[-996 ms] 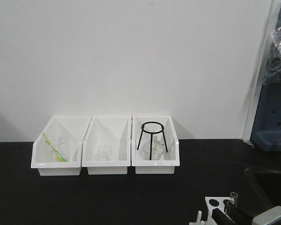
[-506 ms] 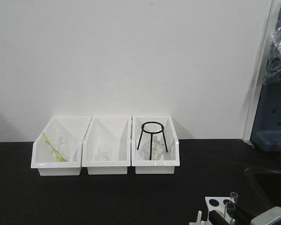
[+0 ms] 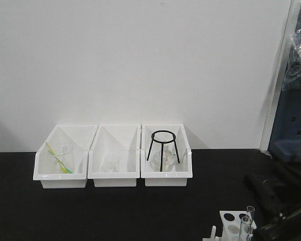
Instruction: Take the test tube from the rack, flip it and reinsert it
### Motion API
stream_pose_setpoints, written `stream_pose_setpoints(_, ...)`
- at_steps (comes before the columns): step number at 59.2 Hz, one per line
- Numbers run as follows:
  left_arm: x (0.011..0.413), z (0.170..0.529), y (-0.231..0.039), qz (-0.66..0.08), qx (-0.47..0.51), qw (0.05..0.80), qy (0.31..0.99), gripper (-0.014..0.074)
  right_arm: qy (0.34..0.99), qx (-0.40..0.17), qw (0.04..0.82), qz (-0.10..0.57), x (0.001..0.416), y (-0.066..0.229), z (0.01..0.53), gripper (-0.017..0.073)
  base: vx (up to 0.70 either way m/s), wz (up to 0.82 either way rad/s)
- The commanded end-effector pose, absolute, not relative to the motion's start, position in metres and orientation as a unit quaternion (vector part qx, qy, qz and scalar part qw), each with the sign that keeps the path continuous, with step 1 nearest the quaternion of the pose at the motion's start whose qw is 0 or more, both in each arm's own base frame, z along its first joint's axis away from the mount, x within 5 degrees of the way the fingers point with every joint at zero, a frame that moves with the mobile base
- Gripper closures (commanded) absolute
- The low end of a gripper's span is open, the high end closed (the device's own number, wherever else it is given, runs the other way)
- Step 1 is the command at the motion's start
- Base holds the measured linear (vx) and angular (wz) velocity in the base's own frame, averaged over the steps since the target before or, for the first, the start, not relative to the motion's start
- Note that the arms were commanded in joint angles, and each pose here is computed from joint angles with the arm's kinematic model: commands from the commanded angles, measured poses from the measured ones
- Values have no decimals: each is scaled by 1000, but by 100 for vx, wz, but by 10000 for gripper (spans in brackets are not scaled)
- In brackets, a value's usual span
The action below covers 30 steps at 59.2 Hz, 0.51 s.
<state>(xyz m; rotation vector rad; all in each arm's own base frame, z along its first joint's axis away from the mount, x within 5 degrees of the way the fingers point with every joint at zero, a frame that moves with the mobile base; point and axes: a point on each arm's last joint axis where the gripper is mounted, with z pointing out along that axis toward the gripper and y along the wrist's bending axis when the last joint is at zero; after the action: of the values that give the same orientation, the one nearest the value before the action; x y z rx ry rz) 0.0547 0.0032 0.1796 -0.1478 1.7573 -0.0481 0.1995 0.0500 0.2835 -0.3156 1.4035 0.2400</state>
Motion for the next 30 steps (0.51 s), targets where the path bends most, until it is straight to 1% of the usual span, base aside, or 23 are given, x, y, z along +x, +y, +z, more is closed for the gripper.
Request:
stream_pose_setpoints(1, 55, 187, 3, -27, -61, 671, 739, 600, 645, -114, 749, 101, 190, 43, 326, 182, 0, 0)
stream_pose_setpoints(5, 55, 187, 3, -27, -61, 671, 739, 600, 678, -93, 724, 87, 181, 37, 336, 293, 0, 0)
stream_pose_setpoints(7, 55, 187, 3, -27, -61, 671, 739, 600, 691, -90, 713, 72, 175, 34, 339, 400, 0, 0)
stream_pose_setpoints(11, 55, 187, 3, -27, -61, 671, 739, 600, 700, -92, 706, 54, 167, 30, 340, 578, 0, 0)
stream_pose_setpoints(21, 55, 187, 3, -27, -61, 671, 739, 600, 696, -86, 711, 45, 150, 26, 342, 573, 0, 0)
stream_pose_setpoints(30, 55, 187, 3, -27, -61, 671, 739, 600, 689, -85, 718, 43, 144, 25, 345, 571, 0, 0)
